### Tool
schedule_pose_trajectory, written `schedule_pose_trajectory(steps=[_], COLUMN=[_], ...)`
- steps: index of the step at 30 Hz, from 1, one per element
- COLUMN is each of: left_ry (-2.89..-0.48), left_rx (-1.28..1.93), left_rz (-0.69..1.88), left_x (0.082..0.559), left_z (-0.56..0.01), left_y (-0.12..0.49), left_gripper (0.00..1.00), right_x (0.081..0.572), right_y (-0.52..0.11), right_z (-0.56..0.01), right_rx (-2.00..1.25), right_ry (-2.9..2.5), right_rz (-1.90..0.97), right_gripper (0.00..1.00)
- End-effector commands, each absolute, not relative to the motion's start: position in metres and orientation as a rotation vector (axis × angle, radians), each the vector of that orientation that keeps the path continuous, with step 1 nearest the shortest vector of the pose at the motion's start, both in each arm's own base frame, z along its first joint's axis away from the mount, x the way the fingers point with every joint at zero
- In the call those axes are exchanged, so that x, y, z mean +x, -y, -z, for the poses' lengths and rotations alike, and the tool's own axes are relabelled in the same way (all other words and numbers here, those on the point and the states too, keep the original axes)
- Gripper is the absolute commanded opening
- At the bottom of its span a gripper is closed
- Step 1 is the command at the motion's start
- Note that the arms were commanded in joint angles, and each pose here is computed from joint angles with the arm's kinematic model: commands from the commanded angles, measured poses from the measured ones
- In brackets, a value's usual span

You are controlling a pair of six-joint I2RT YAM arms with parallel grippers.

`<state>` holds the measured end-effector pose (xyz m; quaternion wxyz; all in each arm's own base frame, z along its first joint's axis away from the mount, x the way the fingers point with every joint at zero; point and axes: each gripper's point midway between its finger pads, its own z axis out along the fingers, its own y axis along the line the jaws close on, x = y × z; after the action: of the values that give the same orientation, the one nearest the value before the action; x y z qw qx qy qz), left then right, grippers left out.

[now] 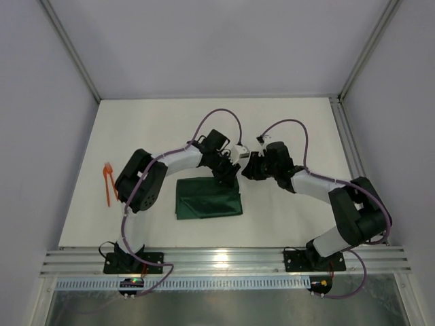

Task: Fold the napkin into a case and place the utensils inside
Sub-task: Smooth out the 2/3-rectangle-folded napkin at the center of the board.

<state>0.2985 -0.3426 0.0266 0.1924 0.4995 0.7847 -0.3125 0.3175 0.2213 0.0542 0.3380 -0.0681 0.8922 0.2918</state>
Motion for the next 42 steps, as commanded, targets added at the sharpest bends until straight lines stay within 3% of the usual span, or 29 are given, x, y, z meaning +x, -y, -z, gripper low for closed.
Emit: schedule_pose_trajectory(steps=[1,7,13,17,19,26,35,42], left_ry=[-2.115,-2.090,-2.117,-2.179,-2.247,-2.361,-2.468,-2.521], left_rx=[1.394,1.389,1.352,1.357,1.380,1.566,1.412,1.435], left_rz=[0.814,0.718,0.667,0.660,0.680,0.740,0.575,0.609], left_x=[0.316,0.319,0.302,0.275,0.256,0.184,0.222,0.213], left_z=[-0.067,-0.105,-0.132,-0.142,-0.126,-0.078,-0.039,-0.022], left_y=[0.348,0.336,0.303,0.263,0.242,0.196,0.163,0.149], left_gripper=[0.43,0.47,0.54,0.46,0.40,0.37,0.36,0.34], right_x=[0.329,0.318,0.278,0.242,0.230,0.218,0.236,0.231], right_y=[-0.211,-0.208,-0.227,-0.257,-0.268,-0.291,-0.275,-0.264], right_z=[-0.083,-0.089,-0.118,-0.124,-0.122,-0.091,-0.031,-0.014], right_rx=[-0.191,-0.222,-0.387,-0.526,-0.564,-0.533,-0.341,-0.284], right_ry=[-2.245,-2.240,-2.138,-2.089,-2.085,-2.133,-2.260,-2.312], right_rz=[-0.685,-0.688,-0.831,-0.982,-1.035,-1.157,-1.146,-1.139], right_gripper=[0.32,0.34,0.33,0.29,0.25,0.15,0.08,0.07])
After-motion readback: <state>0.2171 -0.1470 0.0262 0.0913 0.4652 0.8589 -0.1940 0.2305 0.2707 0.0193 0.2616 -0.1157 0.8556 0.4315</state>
